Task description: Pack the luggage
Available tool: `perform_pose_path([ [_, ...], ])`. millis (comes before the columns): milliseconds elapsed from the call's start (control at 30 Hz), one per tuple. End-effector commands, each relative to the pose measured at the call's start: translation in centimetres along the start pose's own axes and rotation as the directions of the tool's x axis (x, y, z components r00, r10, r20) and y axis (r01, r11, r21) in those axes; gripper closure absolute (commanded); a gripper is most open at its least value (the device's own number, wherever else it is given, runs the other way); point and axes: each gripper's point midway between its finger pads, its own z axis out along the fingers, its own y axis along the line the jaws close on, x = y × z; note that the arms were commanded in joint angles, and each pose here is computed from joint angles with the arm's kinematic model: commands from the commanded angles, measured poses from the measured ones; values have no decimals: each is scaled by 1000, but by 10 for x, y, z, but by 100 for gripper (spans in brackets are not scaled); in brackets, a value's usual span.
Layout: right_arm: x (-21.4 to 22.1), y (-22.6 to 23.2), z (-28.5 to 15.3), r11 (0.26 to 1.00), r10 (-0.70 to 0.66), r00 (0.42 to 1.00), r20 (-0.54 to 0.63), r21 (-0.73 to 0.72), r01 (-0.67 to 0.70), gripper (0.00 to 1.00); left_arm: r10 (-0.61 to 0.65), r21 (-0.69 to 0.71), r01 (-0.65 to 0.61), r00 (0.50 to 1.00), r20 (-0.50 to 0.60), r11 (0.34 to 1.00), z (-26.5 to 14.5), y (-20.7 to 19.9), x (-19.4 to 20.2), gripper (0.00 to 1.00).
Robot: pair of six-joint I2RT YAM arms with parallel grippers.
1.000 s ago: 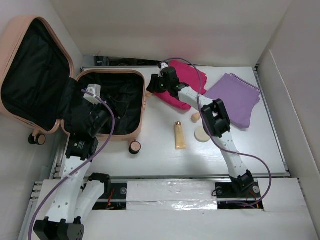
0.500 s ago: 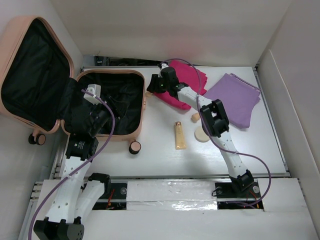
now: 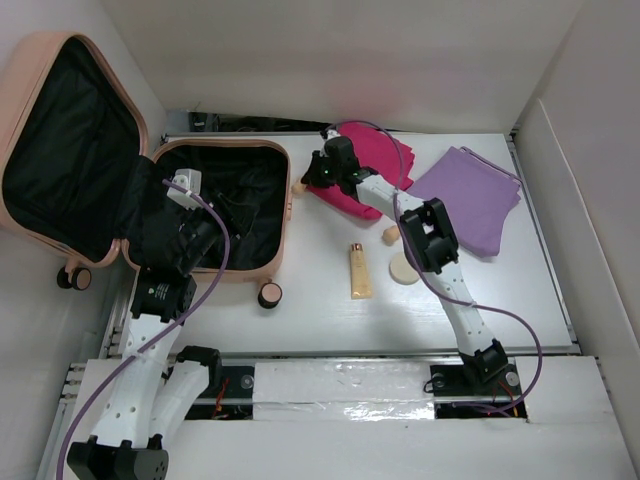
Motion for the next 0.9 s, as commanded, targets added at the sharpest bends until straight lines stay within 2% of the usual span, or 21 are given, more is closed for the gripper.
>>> perform_pose_path([
  [0,-4,11,-2,999,-3,999,38,-42,4,100,33,45,-36,998,56,998,-4,-13,-16,51],
  [33,-5,16,-13,999,4,999,44,-53,-2,100,33,42,-35,998,56,998,-4,-12,-16,51],
  [67,-21,28,-20,995,-4,994,108,-95,15,100,32,40,-35,998,55,999,-3,-12,-16,51],
  [167,-49,46,-54,990,1,980,197,-139,27,100,33,39,-35,998,57,999,-4,-12,-16,51],
  [267,-69,58,-92,990,-23,962,271,-130,60,100,32,33,-34,998,58,999,-3,-11,-17,51],
  [500,-91,70,-155,984,-50,929,366,-141,108,100,28,29,-30,998,62,999,-4,-11,-18,51],
  [567,-92,80,-165,976,-57,928,368,-175,129,100,29,20,-30,997,70,999,-6,-10,-19,52],
  [667,-75,130,-168,939,-66,943,327,-298,170,100,30,-6,-30,996,89,1000,-8,-7,-27,53],
  [767,-50,189,-159,881,-96,957,274,-425,210,100,29,-26,-26,993,113,999,-12,-3,-33,54],
  [833,-40,210,-152,856,-106,964,245,-470,214,100,27,-41,-22,993,117,999,-12,-1,-33,54],
  [867,-35,218,-145,845,-117,968,223,-490,215,97,27,-45,-22,993,116,999,-12,0,-33,54],
])
